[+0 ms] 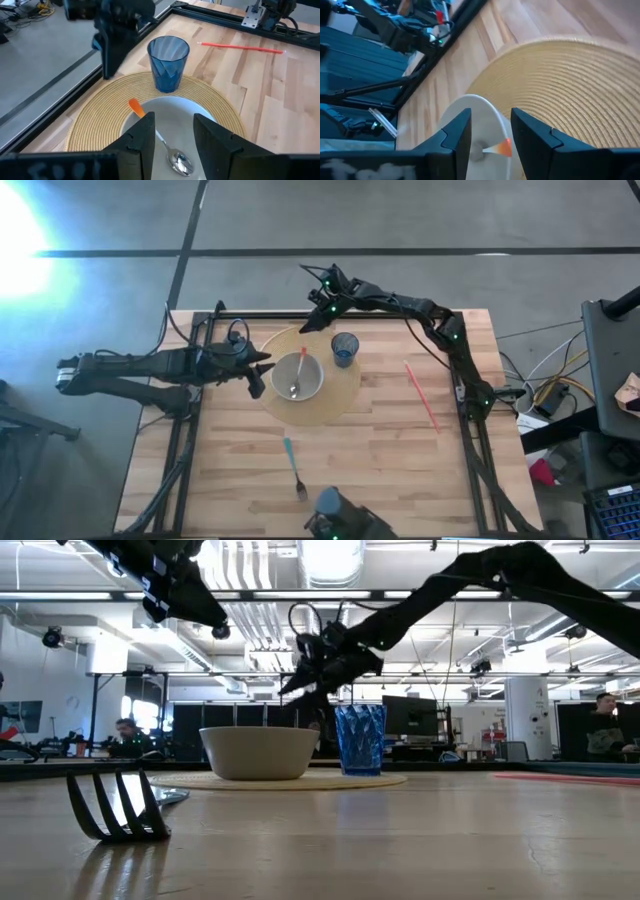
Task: Pick & Place Utensil
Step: Put the blue fork into the gray bowl
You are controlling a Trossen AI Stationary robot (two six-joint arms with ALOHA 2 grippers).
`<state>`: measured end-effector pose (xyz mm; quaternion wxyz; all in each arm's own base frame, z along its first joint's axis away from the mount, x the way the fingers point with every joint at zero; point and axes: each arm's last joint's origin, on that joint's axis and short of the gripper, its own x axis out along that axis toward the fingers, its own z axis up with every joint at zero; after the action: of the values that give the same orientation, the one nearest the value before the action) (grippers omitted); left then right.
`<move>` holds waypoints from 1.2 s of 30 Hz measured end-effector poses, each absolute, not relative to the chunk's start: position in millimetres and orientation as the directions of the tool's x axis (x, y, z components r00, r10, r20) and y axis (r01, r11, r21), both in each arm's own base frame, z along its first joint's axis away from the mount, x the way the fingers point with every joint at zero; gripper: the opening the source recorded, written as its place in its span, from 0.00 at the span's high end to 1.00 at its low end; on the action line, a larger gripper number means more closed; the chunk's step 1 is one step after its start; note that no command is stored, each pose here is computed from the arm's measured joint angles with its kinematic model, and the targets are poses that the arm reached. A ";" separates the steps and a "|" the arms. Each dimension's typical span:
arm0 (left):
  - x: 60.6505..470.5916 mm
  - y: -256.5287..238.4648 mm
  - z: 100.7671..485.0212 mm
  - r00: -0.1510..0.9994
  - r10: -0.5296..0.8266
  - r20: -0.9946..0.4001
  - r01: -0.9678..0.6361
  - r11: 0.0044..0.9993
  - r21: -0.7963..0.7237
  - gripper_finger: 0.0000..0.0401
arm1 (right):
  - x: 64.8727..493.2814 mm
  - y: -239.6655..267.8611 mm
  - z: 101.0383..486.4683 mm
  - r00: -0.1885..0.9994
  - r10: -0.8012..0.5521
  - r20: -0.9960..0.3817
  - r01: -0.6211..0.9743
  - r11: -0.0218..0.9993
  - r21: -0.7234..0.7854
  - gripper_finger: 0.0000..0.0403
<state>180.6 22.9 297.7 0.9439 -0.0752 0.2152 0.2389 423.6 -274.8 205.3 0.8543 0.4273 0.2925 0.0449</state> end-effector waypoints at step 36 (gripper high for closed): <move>212.1 -17.6 311.5 0.847 0.023 -0.531 0.009 0.998 0.058 0.69 | 301.3 -110.7 324.5 0.685 0.312 -0.659 0.008 0.901 0.434 0.79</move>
<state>212.1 -17.6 311.5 0.9606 0.0289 0.2764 0.0039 301.3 -110.7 324.5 0.8945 0.2057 0.3878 0.0850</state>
